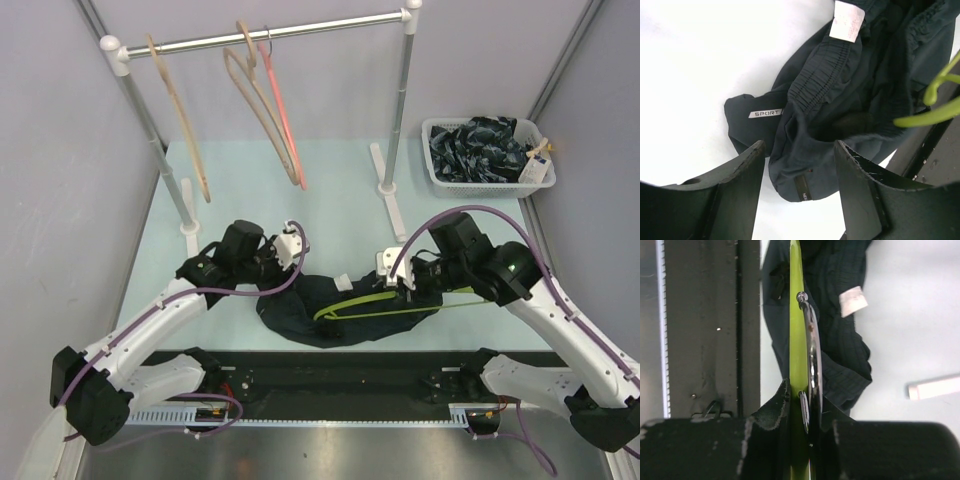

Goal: Place the shorts on the hanger

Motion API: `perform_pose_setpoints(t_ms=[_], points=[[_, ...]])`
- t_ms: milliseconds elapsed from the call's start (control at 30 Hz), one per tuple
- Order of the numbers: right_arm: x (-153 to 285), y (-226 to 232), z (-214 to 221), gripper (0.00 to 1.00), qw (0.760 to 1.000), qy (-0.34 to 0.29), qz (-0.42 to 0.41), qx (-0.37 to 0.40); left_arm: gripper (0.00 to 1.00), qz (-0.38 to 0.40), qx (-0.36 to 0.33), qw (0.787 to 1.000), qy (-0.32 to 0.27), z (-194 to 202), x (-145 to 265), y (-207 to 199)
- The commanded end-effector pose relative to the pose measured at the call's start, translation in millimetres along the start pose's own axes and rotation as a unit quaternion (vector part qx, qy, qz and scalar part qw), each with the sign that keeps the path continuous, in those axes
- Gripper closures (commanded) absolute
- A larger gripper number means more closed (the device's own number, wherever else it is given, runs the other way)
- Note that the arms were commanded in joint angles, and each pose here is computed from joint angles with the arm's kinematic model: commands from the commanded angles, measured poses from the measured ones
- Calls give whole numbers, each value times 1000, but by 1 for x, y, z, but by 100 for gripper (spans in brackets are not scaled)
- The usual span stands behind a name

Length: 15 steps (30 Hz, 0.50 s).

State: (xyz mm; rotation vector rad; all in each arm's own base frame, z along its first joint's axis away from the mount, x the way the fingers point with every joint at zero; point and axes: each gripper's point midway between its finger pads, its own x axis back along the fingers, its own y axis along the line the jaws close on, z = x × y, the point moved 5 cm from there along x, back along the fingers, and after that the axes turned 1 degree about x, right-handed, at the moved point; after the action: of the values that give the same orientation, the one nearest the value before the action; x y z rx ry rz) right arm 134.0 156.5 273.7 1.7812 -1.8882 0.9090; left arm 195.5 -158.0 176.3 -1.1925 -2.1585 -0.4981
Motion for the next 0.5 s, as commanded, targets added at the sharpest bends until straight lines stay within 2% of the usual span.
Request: perform_pose_setpoints(t_ms=[0, 200, 367, 467], points=[[-6, 11, -8, 100, 999, -10, -41, 19, 39, 14, -8, 1000, -6, -7, 5, -2], [-17, 7, -10, 100, 999, -2, -48, 21, 40, 22, -8, 1000, -7, -6, 6, -5], [-21, 5, -11, 100, 999, -2, -47, 12, 40, 87, -32, 996, -19, -5, 9, -25], [-22, 4, -11, 100, 999, -3, -45, 11, 47, 107, -57, 993, -14, 0, 9, -31]])
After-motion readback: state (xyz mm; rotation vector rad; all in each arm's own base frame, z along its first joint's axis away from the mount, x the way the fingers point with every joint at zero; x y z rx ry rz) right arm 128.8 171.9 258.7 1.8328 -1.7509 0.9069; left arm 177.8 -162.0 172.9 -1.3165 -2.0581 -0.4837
